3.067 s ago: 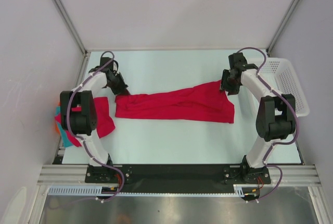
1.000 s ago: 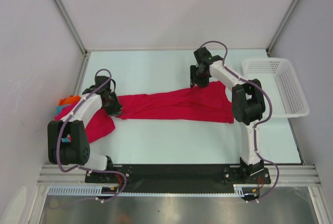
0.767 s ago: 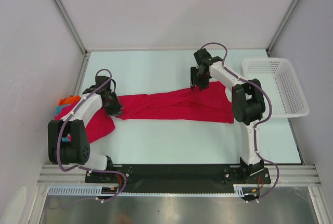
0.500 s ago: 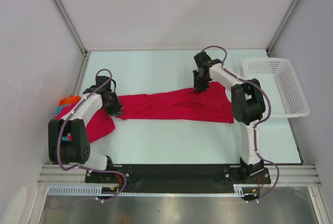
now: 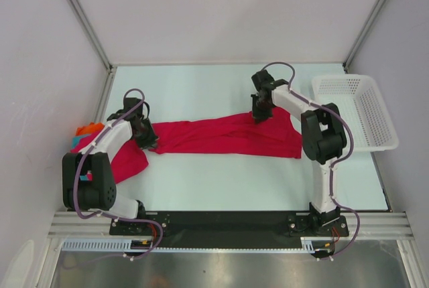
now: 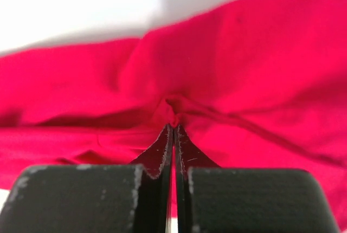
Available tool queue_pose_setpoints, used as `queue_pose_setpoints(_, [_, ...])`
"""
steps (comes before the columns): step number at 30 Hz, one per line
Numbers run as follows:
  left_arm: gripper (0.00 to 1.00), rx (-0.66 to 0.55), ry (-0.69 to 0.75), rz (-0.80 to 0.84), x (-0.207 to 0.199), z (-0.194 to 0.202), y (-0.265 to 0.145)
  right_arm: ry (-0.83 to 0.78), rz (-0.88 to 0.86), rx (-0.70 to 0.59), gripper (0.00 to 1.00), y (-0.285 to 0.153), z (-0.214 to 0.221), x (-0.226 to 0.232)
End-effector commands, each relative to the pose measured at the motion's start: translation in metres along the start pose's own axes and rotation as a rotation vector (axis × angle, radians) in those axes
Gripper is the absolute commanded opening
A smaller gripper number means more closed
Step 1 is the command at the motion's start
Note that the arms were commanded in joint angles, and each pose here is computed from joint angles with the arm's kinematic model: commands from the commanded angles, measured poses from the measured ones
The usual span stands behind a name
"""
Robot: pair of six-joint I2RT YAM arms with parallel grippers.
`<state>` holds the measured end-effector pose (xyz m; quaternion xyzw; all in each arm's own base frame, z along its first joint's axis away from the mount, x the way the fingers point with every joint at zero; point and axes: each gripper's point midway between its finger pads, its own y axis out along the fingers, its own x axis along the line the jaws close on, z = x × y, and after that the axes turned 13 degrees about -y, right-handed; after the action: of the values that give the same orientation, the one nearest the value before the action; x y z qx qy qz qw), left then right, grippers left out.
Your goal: Fold and stack the t-shirts
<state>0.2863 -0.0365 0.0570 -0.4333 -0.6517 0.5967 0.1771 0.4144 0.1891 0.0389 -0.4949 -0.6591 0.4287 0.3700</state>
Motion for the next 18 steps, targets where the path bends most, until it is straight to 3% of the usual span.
queue_pose_setpoints(1, [0.02, -0.031, 0.022, 0.045, -0.01, -0.01, -0.006, -0.013, 0.037, -0.107, 0.0, -0.049, -0.01, 0.003])
queue_pose_setpoints(18, [0.02, -0.022, 0.03, 0.072, -0.011, -0.005, -0.004, -0.069, 0.089, -0.077, 0.0, -0.074, 0.065, 0.032])
